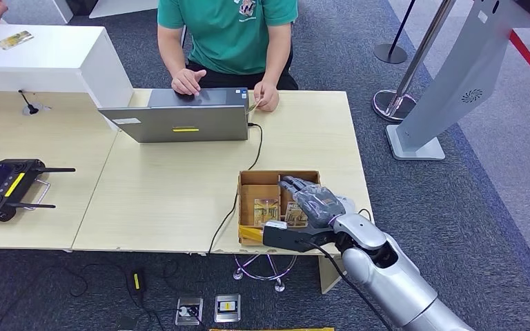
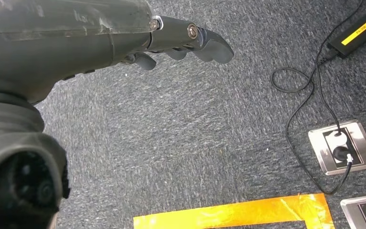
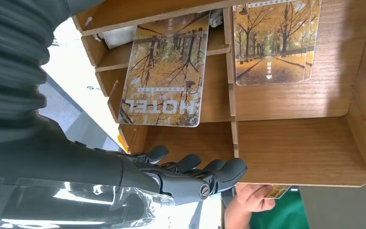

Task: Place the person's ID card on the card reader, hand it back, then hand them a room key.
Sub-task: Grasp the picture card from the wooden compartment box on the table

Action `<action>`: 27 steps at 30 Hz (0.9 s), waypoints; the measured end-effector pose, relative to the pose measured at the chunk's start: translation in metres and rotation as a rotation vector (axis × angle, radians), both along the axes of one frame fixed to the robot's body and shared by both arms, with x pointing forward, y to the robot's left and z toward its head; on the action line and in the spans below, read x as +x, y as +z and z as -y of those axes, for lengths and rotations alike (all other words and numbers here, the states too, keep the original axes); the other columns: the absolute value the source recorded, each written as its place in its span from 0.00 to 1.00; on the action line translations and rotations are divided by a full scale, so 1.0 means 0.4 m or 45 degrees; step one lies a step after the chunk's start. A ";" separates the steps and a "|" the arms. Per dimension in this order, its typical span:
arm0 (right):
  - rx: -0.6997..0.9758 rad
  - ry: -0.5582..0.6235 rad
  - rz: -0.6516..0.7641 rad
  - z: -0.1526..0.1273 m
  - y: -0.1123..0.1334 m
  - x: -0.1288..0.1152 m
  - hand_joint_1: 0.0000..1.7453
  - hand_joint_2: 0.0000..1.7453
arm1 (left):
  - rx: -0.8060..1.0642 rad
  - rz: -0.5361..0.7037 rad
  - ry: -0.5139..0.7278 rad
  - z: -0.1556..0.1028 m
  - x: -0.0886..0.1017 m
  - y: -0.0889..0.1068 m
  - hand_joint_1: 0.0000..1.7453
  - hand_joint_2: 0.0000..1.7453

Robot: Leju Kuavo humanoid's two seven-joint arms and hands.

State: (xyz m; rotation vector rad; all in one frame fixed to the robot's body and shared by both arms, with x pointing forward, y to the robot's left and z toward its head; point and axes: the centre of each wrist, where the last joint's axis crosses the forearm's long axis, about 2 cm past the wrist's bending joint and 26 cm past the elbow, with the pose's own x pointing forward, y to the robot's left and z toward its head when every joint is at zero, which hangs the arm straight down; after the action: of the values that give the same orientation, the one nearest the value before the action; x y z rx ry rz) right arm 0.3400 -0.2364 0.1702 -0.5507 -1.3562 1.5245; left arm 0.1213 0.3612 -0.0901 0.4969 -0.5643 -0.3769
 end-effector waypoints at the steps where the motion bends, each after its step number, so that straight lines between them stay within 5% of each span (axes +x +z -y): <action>1: 0.000 -0.004 -0.002 0.001 0.000 0.000 0.00 1.00 | 0.000 0.000 0.000 0.000 0.000 0.000 0.00 0.00; 27: 0.002 -0.075 0.021 0.065 0.014 0.017 0.00 1.00 | 0.010 0.008 0.037 -0.002 -0.002 0.000 0.00 0.00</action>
State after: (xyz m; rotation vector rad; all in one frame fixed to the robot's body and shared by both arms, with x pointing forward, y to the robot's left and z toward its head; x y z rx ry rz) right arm 0.3469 -0.2624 0.1758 -0.5985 -1.3423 1.4741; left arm 0.1203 0.3619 -0.0901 0.5137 -0.5614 -0.3500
